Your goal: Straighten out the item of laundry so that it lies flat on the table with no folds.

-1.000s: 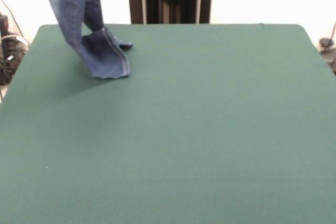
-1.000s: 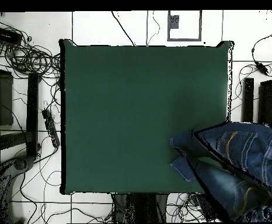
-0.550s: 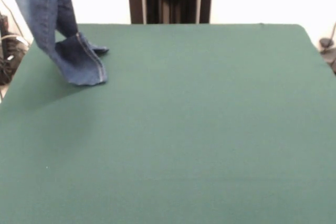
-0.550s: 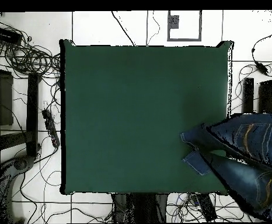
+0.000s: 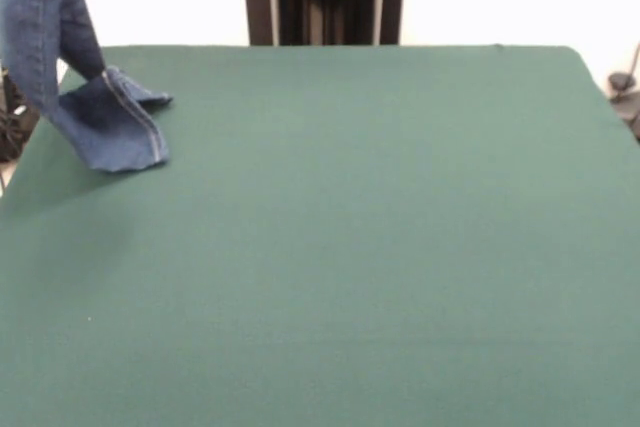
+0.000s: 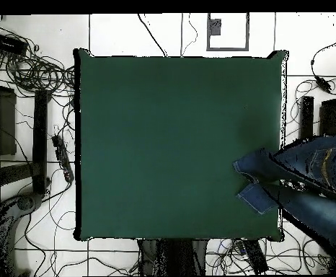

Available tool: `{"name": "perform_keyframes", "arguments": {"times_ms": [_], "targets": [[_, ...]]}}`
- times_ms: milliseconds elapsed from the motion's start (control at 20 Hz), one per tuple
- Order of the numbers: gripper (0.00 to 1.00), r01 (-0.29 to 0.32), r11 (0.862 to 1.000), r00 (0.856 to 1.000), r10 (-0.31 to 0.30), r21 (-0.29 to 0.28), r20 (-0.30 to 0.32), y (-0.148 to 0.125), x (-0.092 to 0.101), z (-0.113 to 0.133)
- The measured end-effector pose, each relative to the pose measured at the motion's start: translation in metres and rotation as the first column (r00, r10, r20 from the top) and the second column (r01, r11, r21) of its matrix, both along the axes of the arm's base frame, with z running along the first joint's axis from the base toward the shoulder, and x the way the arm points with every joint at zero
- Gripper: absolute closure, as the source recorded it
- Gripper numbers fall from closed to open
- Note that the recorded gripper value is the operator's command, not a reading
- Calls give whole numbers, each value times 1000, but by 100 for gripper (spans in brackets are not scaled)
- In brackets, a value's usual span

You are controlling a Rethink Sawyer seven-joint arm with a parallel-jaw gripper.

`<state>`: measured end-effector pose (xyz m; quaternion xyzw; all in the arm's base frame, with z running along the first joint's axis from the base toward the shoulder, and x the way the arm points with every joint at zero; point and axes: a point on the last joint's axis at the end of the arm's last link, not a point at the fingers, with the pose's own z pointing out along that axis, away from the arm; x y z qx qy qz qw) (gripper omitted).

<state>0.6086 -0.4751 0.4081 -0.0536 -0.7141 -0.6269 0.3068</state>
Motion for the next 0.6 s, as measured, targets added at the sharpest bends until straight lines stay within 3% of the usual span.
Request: {"name": "perform_keyframes", "arguments": {"times_ms": [350,600], "targets": [[100,-39,999,999,38,31,12,-17,5,-11],[100,-12,999,1000,12,49,10,-27,4,-17]]}}
